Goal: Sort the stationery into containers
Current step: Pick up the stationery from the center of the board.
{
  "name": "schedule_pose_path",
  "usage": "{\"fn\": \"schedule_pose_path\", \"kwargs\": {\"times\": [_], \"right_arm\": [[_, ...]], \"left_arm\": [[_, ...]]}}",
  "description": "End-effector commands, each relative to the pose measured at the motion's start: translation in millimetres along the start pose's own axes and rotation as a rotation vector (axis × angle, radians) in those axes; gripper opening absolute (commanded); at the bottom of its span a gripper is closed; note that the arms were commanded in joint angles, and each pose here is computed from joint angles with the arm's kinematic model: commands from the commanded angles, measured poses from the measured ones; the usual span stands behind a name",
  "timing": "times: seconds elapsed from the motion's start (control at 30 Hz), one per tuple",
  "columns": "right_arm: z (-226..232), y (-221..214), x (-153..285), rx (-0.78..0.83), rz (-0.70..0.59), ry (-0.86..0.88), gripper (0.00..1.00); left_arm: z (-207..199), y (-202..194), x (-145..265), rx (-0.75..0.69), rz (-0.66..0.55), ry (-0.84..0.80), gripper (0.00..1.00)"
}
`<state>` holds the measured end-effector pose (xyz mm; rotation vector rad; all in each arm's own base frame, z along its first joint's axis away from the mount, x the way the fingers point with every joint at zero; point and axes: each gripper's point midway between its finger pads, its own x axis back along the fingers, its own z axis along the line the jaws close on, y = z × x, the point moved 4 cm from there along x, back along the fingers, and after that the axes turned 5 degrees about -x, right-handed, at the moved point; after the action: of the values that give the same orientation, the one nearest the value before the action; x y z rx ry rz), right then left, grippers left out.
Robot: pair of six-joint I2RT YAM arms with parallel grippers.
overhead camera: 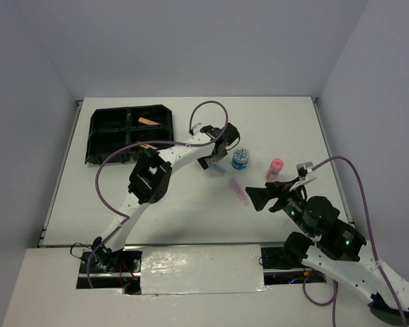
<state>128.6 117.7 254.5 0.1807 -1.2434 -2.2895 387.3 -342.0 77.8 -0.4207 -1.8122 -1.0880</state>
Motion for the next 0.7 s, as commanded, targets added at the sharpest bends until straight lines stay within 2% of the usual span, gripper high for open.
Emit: {"fn": "schedule_pose_path", "kwargs": {"times": [0.0, 0.2, 0.33, 0.37, 0.4, 0.43, 0.47, 0.53, 0.6, 0.67], "right_arm": [[1.5, 3.0, 1.4, -0.017, -0.024, 0.017, 1.00], [-0.5, 5.0, 6.4, -0.018, -0.037, 0.019, 1.00], [-0.5, 6.1, 9.4, -0.025, -0.047, 0.031, 1.00], [-0.1, 6.6, 10.2, -0.026, -0.048, 0.034, 1.00], [-0.6, 7.1, 11.5, -0.026, -0.050, 0.033, 1.00], [-1.2, 7.5, 12.2, -0.026, -0.052, 0.031, 1.00], [-1.6, 7.8, 12.7, -0.025, -0.054, 0.031, 1.00], [-1.5, 9.0, 14.8, -0.027, -0.058, 0.033, 1.00], [-1.5, 8.9, 15.6, -0.027, -0.057, 0.037, 1.00], [-1.2, 8.4, 15.7, -0.023, -0.055, 0.041, 1.00]], "left_arm": [[8.5, -15.0, -11.5, -0.043, 0.035, 0.038, 0.72], [20.7, -24.9, -12.9, -0.074, 0.036, 0.066, 0.69], [30.4, -30.3, -17.2, -0.102, 0.053, 0.082, 0.43], [36.2, -34.1, -19.7, -0.114, 0.064, 0.096, 0.30], [37.6, -35.2, -21.4, -0.118, 0.069, 0.094, 0.26], [39.2, -33.5, -19.8, -0.115, 0.071, 0.092, 0.14], [41.7, -32.2, -19.5, -0.114, 0.070, 0.094, 0.08], [45.8, -24.8, -15.4, -0.105, 0.068, 0.074, 0.00], [52.6, -17.7, -13.1, -0.098, 0.059, 0.068, 0.00], [41.1, 8.9, 6.8, -0.065, 0.017, -0.038, 0.00]]}}
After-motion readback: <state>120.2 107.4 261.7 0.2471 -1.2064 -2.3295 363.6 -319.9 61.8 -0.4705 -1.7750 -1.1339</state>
